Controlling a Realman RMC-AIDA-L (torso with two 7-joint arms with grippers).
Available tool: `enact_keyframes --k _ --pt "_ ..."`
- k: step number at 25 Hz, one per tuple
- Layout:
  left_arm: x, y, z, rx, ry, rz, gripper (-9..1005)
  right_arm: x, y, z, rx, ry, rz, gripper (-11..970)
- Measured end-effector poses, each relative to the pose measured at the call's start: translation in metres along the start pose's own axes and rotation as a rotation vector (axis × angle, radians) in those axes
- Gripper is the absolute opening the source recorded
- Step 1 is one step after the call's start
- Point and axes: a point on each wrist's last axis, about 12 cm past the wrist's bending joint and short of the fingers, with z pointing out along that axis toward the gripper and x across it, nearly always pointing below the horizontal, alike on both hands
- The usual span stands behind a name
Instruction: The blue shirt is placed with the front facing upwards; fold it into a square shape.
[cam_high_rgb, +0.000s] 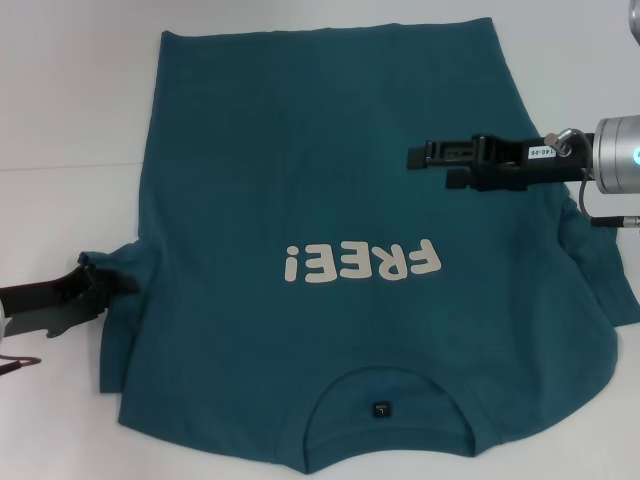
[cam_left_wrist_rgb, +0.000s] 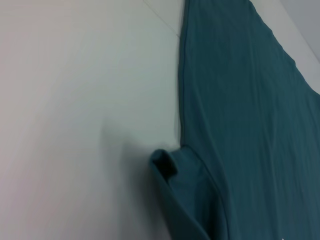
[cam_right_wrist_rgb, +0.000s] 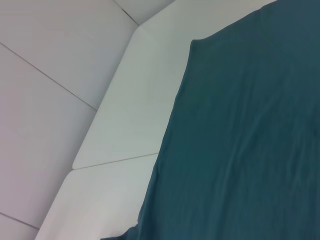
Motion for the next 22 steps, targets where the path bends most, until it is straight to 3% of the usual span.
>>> enact_keyframes --k 9,14,20,22 --pt "0.0 0.001 0.0 -0.007 -0.003 0.007 120 0.0 -0.001 -0.001 0.0 -0.001 0.001 943" --pt "0.0 0.002 0.0 -0.007 -0.004 0.003 34 0.0 0.0 -0.001 -0.001 0.001 0.001 943" --pt "-0.001 0.007 -0.006 -0.007 -0.01 -0.009 46 0.0 -0.001 -0.001 -0.001 0.001 0.001 943" --pt "-0.004 0.014 -0.014 -0.01 -0.038 -0.034 50 0.0 0.0 -0.001 -0.002 0.002 0.001 943"
